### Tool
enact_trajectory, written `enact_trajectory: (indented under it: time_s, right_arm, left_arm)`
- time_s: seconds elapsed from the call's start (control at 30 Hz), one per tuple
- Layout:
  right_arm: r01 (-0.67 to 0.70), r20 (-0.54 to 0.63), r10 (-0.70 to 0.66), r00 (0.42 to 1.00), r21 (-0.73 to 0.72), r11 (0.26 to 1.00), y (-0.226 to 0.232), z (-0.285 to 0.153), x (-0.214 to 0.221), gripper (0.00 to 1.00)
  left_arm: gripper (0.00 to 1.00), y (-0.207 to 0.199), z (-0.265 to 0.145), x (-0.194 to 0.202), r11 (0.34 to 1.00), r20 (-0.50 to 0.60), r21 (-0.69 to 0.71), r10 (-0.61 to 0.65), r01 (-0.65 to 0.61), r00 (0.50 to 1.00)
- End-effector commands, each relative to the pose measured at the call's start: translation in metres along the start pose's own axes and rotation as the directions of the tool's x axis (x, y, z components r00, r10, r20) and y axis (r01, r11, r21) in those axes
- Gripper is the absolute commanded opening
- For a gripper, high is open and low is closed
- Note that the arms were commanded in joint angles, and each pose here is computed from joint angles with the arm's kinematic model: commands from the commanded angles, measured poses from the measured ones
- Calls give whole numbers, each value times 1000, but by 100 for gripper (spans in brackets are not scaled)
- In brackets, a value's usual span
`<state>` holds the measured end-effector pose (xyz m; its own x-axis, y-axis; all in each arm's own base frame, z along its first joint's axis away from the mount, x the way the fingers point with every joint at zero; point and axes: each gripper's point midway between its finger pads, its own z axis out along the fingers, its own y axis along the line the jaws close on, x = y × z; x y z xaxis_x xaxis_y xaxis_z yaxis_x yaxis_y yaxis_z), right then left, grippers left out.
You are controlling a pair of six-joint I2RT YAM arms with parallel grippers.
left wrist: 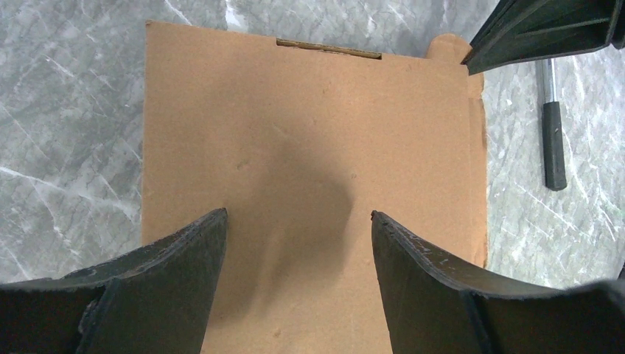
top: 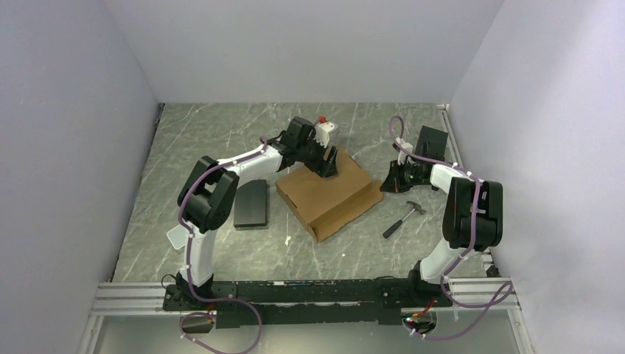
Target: Fold the paper box
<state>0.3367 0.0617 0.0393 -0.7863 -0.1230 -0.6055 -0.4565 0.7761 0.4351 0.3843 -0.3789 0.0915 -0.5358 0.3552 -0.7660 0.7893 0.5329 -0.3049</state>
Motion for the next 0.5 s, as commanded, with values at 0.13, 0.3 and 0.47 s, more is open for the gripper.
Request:
enact_trajectory:
  time_s: [0.13, 0.3, 0.47]
  right_arm:
    - [183, 90, -183, 979, 12, 983, 17, -8, -27, 0]
    - [259, 70, -261, 963, 43, 965, 25, -6, -26, 0]
    - [292, 42, -295, 954, 67, 954, 26, -3, -23, 0]
  left_arm:
    - [76, -25, 8, 98, 974, -299, 44, -198, 221, 933]
    - [76, -22, 8, 97, 971, -295, 26, -221, 239, 930]
    - [75, -16, 6, 97, 963, -292, 6, -255, 268, 922]
